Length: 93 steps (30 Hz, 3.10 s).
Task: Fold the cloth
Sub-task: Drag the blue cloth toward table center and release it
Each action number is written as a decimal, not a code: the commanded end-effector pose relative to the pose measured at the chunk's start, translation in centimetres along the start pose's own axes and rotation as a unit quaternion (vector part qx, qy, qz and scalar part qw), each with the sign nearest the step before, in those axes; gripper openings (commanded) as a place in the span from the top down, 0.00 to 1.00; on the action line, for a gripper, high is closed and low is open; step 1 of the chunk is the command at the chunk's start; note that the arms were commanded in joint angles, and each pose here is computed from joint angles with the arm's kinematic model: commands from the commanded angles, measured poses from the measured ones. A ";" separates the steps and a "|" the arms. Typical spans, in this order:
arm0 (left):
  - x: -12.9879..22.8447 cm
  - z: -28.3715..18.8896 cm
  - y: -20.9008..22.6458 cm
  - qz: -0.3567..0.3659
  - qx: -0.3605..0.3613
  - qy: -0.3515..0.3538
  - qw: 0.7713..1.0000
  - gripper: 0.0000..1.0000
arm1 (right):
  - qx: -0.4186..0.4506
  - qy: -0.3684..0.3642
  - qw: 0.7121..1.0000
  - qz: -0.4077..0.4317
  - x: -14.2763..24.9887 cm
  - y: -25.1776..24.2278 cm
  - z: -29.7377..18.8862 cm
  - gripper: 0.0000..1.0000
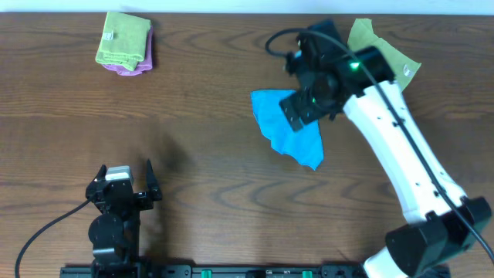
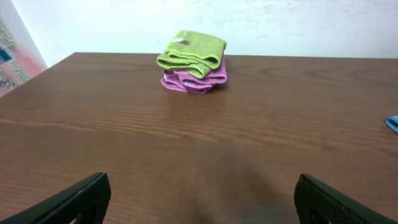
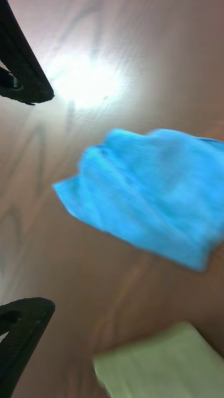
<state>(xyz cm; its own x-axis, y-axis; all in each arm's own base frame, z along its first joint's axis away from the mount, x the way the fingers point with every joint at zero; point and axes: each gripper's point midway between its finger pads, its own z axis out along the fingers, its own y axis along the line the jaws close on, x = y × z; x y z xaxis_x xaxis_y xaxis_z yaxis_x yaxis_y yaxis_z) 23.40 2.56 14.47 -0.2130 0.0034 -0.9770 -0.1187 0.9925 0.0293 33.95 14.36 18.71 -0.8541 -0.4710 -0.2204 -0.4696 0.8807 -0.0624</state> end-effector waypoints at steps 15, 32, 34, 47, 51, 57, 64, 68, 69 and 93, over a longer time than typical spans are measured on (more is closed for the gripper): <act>1.5 0.3 0.0 0.000 -0.002 0.018 1.000 0.05 | 0.151 0.046 0.958 -0.241 5.7 5.7 10.7 0.12; 1.5 0.3 0.0 0.000 -0.002 0.018 1.000 0.05 | 0.268 0.022 0.946 -0.181 5.0 0.4 13.7 0.50; 1.5 0.3 0.0 0.000 -0.002 0.018 1.000 0.05 | 0.265 0.031 0.946 -0.184 5.3 0.5 14.4 0.99; 1.5 0.3 0.0 0.000 -0.002 0.018 1.000 0.04 | 0.209 -0.079 0.946 -0.234 -2.7 8.9 4.8 0.99; 1.5 0.3 0.0 0.000 -0.002 0.018 1.000 0.05 | 0.122 -0.132 0.946 -0.269 -4.4 15.1 0.7 0.99; 1.5 0.3 0.0 0.000 -0.002 0.018 1.000 0.05 | -0.010 -0.164 0.934 -0.318 -3.4 22.4 -3.9 0.99; 1.5 0.3 0.0 0.000 -0.002 0.018 1.000 0.05 | -0.076 -0.187 0.912 -0.358 -2.3 26.1 -8.5 0.99; 1.5 0.3 0.0 0.000 -0.002 0.018 1.000 0.04 | -0.088 -0.202 0.896 -0.385 -2.4 26.0 -10.5 0.99; 1.5 0.3 0.0 0.000 -0.002 0.018 1.000 0.05 | -0.080 -0.199 0.898 -0.384 -2.8 25.1 -10.3 0.99; 1.5 0.3 0.0 0.000 -0.002 0.018 1.000 0.04 | 0.086 -0.056 0.994 -0.044 -7.0 2.7 3.3 0.01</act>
<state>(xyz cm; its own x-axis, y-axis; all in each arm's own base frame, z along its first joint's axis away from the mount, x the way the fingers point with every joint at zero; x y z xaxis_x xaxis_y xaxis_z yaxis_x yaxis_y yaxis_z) 23.40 2.56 14.46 -0.2134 0.0033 -0.9770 -0.1187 0.9925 0.0293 40.63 18.22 16.97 -0.7952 -0.5229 -0.3070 -0.4125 0.8376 -0.3582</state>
